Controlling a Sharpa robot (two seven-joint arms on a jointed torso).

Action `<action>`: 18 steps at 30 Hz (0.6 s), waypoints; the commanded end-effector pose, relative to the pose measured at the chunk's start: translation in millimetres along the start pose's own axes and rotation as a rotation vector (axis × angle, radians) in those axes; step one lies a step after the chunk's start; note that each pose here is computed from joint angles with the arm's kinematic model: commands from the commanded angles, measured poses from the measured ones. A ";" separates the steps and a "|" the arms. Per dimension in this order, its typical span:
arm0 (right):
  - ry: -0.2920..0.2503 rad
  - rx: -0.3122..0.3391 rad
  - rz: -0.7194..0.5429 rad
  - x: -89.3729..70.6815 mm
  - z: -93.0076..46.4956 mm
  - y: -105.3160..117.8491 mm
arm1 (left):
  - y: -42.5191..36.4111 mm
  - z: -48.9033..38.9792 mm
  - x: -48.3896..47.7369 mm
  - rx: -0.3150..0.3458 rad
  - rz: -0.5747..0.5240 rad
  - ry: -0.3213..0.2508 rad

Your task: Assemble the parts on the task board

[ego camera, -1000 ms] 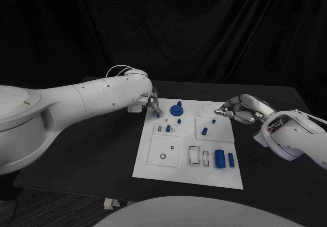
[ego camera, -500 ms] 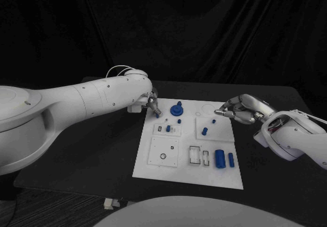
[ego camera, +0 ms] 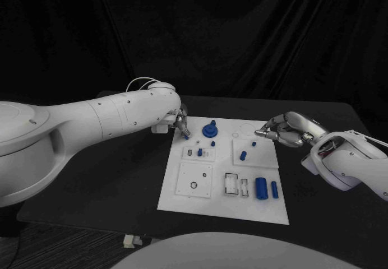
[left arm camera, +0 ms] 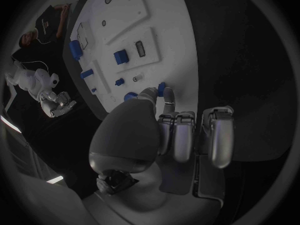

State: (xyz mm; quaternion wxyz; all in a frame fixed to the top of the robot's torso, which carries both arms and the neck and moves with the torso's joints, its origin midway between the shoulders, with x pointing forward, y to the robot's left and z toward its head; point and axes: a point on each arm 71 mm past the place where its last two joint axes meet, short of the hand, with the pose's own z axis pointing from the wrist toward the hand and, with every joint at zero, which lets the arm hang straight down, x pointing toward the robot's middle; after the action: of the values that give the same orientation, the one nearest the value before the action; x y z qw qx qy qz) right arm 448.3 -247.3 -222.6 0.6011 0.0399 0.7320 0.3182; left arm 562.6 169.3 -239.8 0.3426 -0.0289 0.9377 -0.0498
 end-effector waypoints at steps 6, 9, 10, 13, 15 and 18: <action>0.000 0.010 -0.004 0.6 -0.3 -0.9 | -0.1 0.5 4.0 0.014 -0.007 -0.007; 0.000 0.010 -0.004 0.4 -0.4 -1.2 | 1.6 -0.4 4.4 0.016 -0.012 -0.014; -0.001 0.011 -0.004 0.3 -0.5 -1.4 | 2.4 -1.1 4.7 0.017 -0.014 -0.017; -0.001 0.012 -0.005 0.0 -0.7 -1.9 | 5.3 -3.6 5.1 0.019 -0.018 -0.023; -0.001 0.013 -0.005 -0.1 -0.8 -2.3 | 6.7 -6.2 4.2 0.021 -0.020 -0.028; -0.002 0.015 -0.005 -0.4 -1.0 -2.7 | 8.1 -12.4 0.8 0.025 -0.020 -0.041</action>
State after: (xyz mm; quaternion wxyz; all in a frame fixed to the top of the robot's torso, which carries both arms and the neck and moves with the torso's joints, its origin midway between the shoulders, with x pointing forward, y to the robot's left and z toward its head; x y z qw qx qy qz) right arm 448.6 -248.7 -222.7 0.6018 0.0405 0.7320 0.3168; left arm 552.3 180.7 -237.5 0.3491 -0.0310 0.9347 -0.0593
